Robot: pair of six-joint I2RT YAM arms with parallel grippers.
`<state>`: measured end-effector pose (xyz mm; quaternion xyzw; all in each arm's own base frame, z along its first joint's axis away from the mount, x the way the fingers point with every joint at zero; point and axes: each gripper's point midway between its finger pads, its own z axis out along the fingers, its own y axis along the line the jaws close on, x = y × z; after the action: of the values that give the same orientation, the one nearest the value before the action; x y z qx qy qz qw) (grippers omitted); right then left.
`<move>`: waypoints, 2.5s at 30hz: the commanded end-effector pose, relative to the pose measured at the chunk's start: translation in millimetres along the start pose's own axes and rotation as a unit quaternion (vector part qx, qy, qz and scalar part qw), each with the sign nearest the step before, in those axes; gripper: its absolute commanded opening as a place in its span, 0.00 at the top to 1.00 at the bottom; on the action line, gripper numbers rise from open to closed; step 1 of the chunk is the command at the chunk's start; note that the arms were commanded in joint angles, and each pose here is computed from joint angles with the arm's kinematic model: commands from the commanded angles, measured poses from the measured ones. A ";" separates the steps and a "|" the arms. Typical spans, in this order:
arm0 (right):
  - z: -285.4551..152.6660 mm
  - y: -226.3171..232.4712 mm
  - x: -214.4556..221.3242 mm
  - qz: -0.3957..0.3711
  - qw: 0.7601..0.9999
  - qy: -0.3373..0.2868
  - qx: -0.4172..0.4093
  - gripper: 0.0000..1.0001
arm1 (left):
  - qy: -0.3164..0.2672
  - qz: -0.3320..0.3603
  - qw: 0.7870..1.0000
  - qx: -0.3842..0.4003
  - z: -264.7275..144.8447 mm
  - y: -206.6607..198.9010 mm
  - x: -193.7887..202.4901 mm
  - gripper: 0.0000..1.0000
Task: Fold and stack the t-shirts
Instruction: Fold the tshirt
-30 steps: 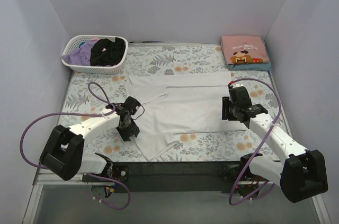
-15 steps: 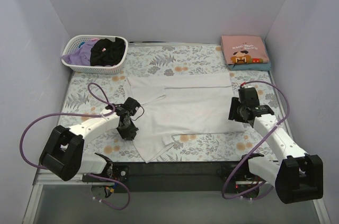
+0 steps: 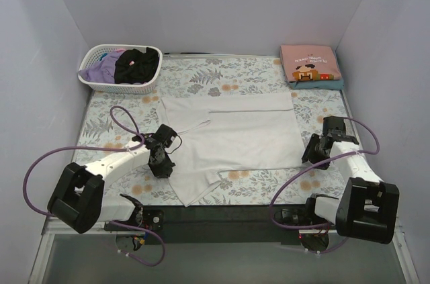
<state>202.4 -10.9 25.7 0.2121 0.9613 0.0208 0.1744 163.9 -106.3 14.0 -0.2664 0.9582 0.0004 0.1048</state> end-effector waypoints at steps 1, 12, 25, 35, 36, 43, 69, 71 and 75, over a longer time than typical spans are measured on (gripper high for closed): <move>3.5 2.5 4.8 0.018 1.000 0.015 -0.018 0.49 | -0.023 -0.006 1.000 0.018 6.3 -6.2 -6.3 1.00; 10.3 7.0 13.1 0.032 0.998 0.035 -0.034 0.63 | -0.026 -0.007 0.999 0.018 4.6 -7.1 -8.0 1.00; -23.3 33.4 -37.6 0.009 0.996 -0.006 -0.089 0.99 | -0.062 -0.005 0.998 0.033 -35.4 -33.6 -49.8 1.00; -3.9 59.3 -108.2 -0.005 0.995 -0.002 -0.100 0.99 | -0.101 -0.037 0.994 0.032 -40.7 -62.8 -146.7 1.00; -4.5 63.0 -116.1 -0.006 0.995 -0.008 -0.103 0.99 | -0.103 -0.039 0.994 0.028 -36.5 -63.4 -152.3 1.00; 4.9 86.3 -145.0 -0.018 0.993 -0.014 -0.118 0.99 | -0.114 -0.036 0.992 0.027 -24.2 -73.3 -174.7 1.00; 46.8 91.4 -167.1 -0.024 0.994 -0.013 -0.109 0.98 | -0.141 -0.019 0.990 0.007 1.3 -88.0 -208.1 1.00; 49.7 91.5 -165.0 -0.024 0.994 -0.009 -0.110 0.93 | -0.143 -0.021 0.990 0.003 3.6 -86.7 -208.7 0.98; 46.9 93.4 -163.0 -0.032 0.993 -0.011 -0.115 0.63 | -0.146 -0.024 0.989 0.002 -0.5 -84.6 -208.5 0.88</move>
<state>378.6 4.2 30.8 0.1748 0.9621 0.1175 0.1734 368.4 -83.1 41.5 -0.2764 0.9384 0.0252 0.2057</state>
